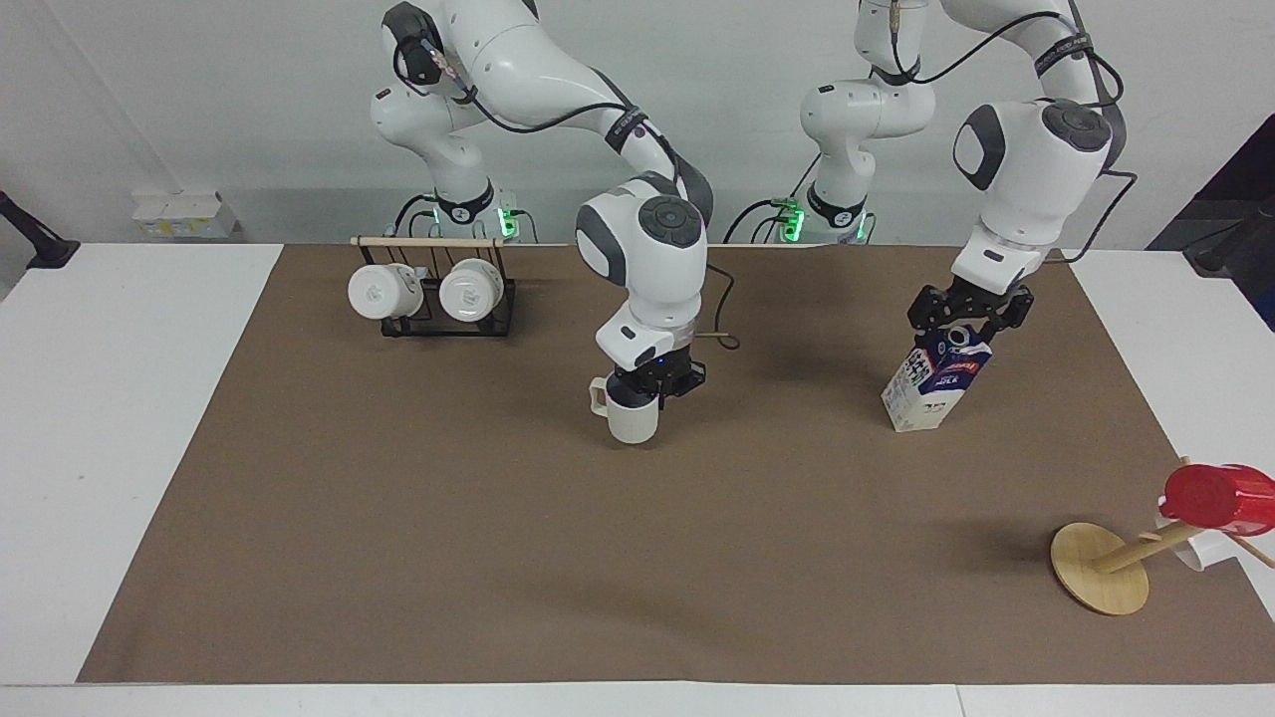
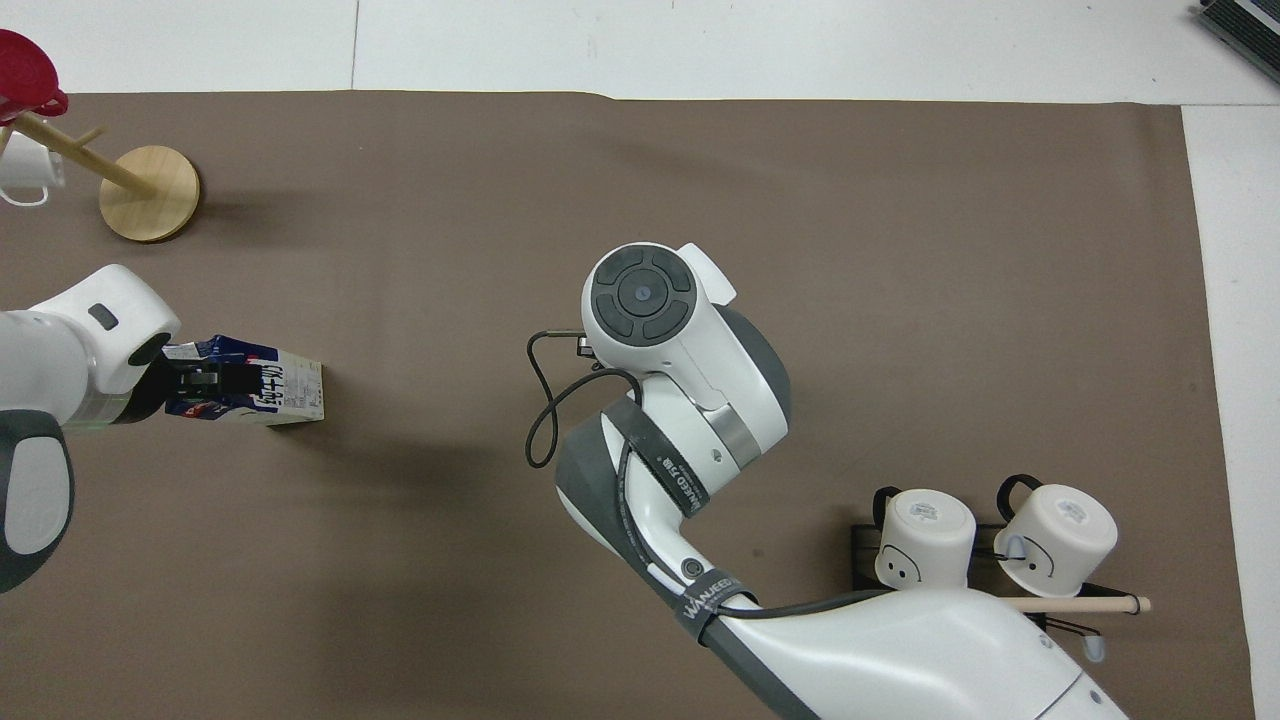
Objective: Place cup and milk on table
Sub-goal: 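Lower the mug onto the table center while the left gripper lifts the carton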
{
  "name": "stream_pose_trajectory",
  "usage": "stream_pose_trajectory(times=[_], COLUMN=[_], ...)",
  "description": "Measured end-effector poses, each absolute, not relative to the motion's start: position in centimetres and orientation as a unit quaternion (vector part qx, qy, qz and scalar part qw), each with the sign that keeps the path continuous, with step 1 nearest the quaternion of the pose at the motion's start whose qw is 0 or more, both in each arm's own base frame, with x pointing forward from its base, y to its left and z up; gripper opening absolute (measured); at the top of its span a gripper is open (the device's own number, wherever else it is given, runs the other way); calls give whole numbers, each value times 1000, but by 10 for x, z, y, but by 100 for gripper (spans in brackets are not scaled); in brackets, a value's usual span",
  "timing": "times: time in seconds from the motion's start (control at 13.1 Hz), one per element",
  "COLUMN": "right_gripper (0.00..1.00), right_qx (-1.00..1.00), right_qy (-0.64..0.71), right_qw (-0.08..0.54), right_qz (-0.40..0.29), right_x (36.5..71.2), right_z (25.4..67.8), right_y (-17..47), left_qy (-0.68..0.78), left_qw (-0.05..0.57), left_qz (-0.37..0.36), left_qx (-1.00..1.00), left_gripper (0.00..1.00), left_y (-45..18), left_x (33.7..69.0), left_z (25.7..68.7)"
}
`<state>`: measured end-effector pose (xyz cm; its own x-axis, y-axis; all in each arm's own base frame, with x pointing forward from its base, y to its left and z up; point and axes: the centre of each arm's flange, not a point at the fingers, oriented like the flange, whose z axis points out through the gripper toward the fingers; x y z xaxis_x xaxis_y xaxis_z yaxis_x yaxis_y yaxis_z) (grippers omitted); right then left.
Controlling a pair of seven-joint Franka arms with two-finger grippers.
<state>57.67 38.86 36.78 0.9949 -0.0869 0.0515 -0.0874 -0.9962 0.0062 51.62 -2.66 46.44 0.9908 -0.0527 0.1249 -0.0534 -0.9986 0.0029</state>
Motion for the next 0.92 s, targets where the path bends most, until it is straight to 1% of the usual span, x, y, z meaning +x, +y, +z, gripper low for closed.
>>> stream_pose_trajectory(times=[0.15, 0.31, 0.38, 0.46, 0.54, 0.77, 0.92], right_gripper=[4, 5, 7, 18, 31, 69, 92], right_qx=[999, 1000, 1000, 1000, 1000, 1000, 999], right_qy=[-30, -21, -19, -17, -17, -18, -23], right_qw=[5, 7, 7, 8, 7, 5, -3], right_qz=[24, 22, 22, 21, 22, 26, 39], right_x=[575, 574, 575, 575, 575, 576, 578], right_z=[361, 358, 358, 358, 359, 364, 384], right_y=[387, 386, 385, 384, 383, 383, 381], left_qy=[-26, -26, -26, -26, -26, -26, -24], left_qw=[3, 3, 3, 3, 3, 3, 3], left_qz=[67, 69, 70, 71, 72, 72, 73], left_qx=[997, 997, 997, 997, 997, 997, 997], left_gripper=[96, 69, 69, 58, 53, 53, 53], left_y=[-26, -26, -26, -26, -26, -26, -26], left_x=[517, 518, 518, 518, 518, 519, 519], left_z=[465, 465, 465, 465, 465, 465, 466])
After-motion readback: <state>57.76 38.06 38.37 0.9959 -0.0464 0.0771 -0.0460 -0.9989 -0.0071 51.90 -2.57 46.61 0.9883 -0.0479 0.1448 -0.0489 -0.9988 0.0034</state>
